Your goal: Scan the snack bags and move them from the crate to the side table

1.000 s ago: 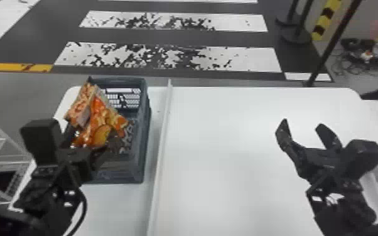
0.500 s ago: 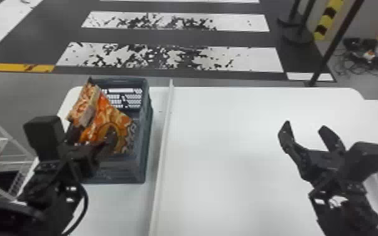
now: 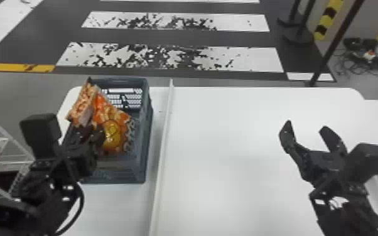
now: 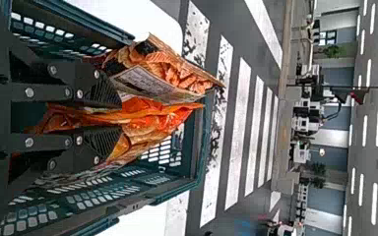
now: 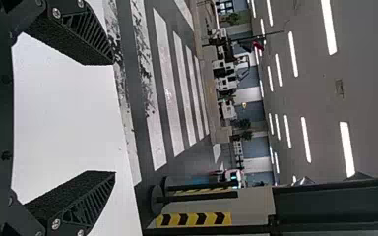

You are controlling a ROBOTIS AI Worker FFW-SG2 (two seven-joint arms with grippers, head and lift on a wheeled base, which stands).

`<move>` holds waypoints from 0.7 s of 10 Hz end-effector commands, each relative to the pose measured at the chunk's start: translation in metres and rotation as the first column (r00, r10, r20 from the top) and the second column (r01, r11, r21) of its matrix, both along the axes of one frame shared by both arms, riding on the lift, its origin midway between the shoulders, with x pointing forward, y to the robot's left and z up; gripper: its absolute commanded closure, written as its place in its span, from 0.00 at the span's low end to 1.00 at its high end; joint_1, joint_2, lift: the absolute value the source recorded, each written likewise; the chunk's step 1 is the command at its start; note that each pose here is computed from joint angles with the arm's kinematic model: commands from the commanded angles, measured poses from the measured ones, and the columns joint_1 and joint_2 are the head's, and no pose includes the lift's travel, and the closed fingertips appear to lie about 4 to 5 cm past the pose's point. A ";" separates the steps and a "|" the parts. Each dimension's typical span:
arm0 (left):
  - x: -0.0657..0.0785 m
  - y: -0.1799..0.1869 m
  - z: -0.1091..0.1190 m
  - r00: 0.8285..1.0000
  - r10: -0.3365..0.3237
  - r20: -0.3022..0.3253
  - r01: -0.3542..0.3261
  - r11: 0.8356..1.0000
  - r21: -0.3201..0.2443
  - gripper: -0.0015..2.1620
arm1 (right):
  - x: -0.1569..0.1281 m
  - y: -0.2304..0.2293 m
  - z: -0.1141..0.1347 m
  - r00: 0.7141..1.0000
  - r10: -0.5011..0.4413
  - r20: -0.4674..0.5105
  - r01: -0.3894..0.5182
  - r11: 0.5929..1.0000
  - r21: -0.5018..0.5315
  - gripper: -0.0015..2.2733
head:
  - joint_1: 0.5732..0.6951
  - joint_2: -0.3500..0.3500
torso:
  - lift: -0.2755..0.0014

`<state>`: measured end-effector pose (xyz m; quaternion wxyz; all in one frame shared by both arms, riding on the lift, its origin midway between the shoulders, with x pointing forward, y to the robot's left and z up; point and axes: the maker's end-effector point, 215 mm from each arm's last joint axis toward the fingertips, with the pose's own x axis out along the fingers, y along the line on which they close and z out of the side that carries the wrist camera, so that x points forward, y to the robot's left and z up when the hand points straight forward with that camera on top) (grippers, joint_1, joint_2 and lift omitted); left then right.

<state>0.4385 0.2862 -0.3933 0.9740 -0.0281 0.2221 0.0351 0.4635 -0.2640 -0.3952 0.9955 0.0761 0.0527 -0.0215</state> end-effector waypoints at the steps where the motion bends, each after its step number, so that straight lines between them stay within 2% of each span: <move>1: -0.002 0.006 0.005 1.000 0.007 0.004 -0.007 1.000 0.004 0.86 | -0.001 0.001 0.001 1.000 0.001 0.002 -0.001 1.000 0.006 0.06 | 1.00 0.54 | 0.68; 3: -0.008 0.015 0.030 0.999 0.022 0.036 -0.024 0.999 0.042 0.86 | -0.001 0.003 0.009 1.000 0.001 0.016 -0.001 1.000 0.010 0.06 | 1.00 0.56 | 0.68; 4: -0.012 0.018 0.048 0.998 0.032 0.057 -0.037 0.994 0.099 0.86 | -0.001 0.003 0.009 1.000 0.001 0.016 -0.001 1.000 0.010 0.06 | 1.00 0.57 | 0.68; 7: -0.018 0.008 0.108 0.988 0.013 0.152 -0.035 0.990 0.139 0.86 | 0.000 -0.003 0.016 0.999 -0.013 0.037 0.013 1.000 0.011 0.06 | 1.00 0.57 | 0.68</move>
